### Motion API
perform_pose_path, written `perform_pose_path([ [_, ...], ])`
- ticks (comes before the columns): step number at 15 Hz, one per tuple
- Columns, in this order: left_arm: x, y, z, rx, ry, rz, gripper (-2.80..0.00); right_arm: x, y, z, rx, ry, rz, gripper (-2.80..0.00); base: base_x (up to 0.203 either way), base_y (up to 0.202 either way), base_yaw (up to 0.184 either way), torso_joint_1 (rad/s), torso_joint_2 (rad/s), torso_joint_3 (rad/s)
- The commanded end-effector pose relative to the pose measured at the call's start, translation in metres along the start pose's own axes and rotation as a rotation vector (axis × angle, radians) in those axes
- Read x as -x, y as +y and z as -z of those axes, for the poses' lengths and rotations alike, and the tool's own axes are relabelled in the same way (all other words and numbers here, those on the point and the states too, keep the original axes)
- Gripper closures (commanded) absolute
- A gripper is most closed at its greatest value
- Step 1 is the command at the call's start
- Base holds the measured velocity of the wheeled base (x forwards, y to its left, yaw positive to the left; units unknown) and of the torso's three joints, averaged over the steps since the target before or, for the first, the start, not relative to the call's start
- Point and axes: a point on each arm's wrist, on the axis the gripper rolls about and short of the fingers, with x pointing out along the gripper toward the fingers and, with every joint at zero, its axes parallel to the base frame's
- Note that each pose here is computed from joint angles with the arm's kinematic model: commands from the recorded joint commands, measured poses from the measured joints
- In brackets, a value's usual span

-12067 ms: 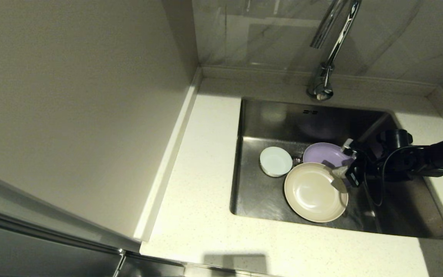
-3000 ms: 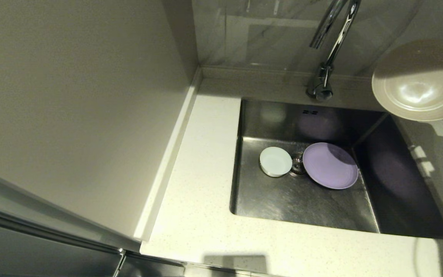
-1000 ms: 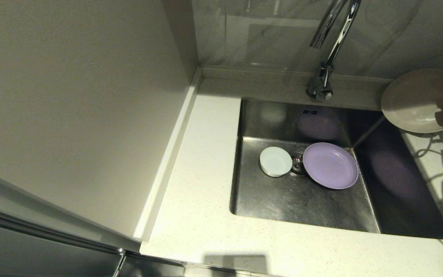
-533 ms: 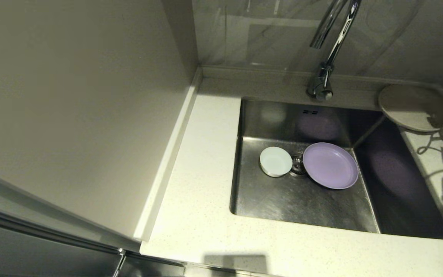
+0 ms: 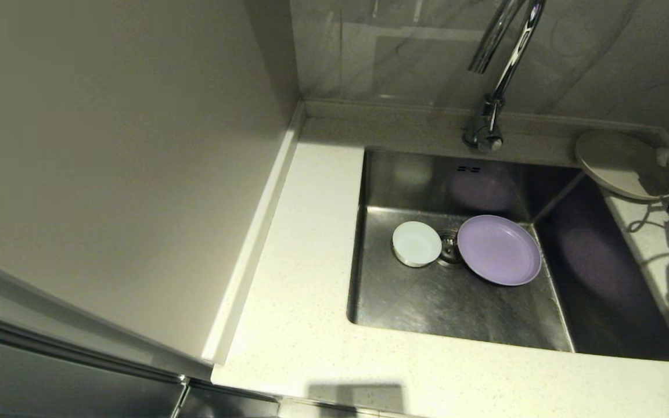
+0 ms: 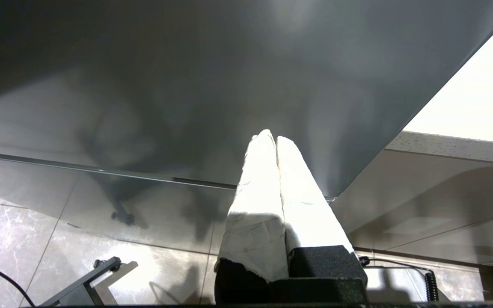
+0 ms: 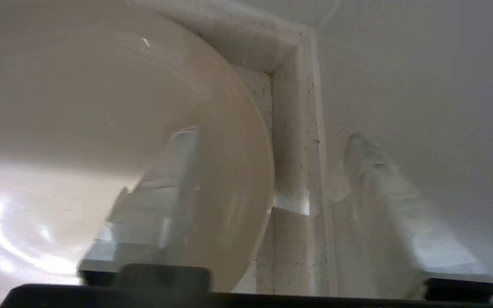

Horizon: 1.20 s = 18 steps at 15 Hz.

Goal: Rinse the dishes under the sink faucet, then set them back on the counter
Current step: Put a plate back to the table from the sink

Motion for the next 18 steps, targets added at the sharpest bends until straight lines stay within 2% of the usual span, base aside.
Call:
perform_pose_path([
  [1, 0.000, 0.000, 0.000, 0.001, -0.003, -0.001, 0.00, 0.018, -0.003, -0.029, 0.010, -0.047, -0.003, -2.80, 0.000, 0.000, 0.000, 0.000, 0.00, 0.000],
  [3, 0.000, 0.000, 0.000, 0.001, -0.003, -0.001, 0.00, 0.039, -0.003, -0.054, 0.006, -0.041, -0.031, -2.80, 0.000, 0.000, 0.000, 0.000, 0.00, 0.000],
  [5, 0.000, 0.000, 0.000, 0.000, -0.003, 0.000, 0.00, 0.069, 0.003, -0.080, -0.005, -0.019, -0.098, -2.80, 0.000, 0.000, 0.000, 0.000, 0.00, 0.000],
  [7, 0.000, 0.000, 0.000, 0.001, -0.003, -0.001, 0.00, 0.111, 0.017, -0.102, -0.030, 0.020, -0.229, -2.80, 0.000, 0.000, 0.000, 0.000, 0.00, 0.000],
  [8, 0.000, 0.000, 0.000, 0.000, -0.003, -0.001, 0.00, 0.129, 0.029, -0.103, -0.046, 0.052, -0.292, -2.80, 0.000, 0.000, 0.000, 0.000, 0.00, 0.000],
  [11, 0.000, 0.000, 0.000, 0.001, -0.003, -0.001, 0.00, 0.182, 0.081, -0.098, -0.064, 0.119, -0.476, -2.80, 0.000, 0.000, 0.000, 0.000, 0.00, 0.000],
  [13, 0.000, 0.000, 0.000, 0.001, -0.003, -0.001, 0.00, 0.211, 0.118, -0.087, -0.048, 0.144, -0.559, -2.80, 0.000, 0.000, 0.000, 0.000, 0.00, 0.000],
  [15, 0.000, 0.000, 0.000, 0.001, -0.003, -0.001, 0.00, 0.235, 0.143, -0.069, -0.001, 0.166, -0.599, -2.80, 0.000, 0.000, 0.000, 0.000, 0.00, 0.000],
  [18, 0.000, 0.000, 0.000, 0.001, -0.003, -0.001, 0.00, 0.264, 0.166, -0.042, 0.118, 0.184, -0.638, -2.80, 0.000, 0.000, 0.000, 0.000, 0.00, 0.000],
])
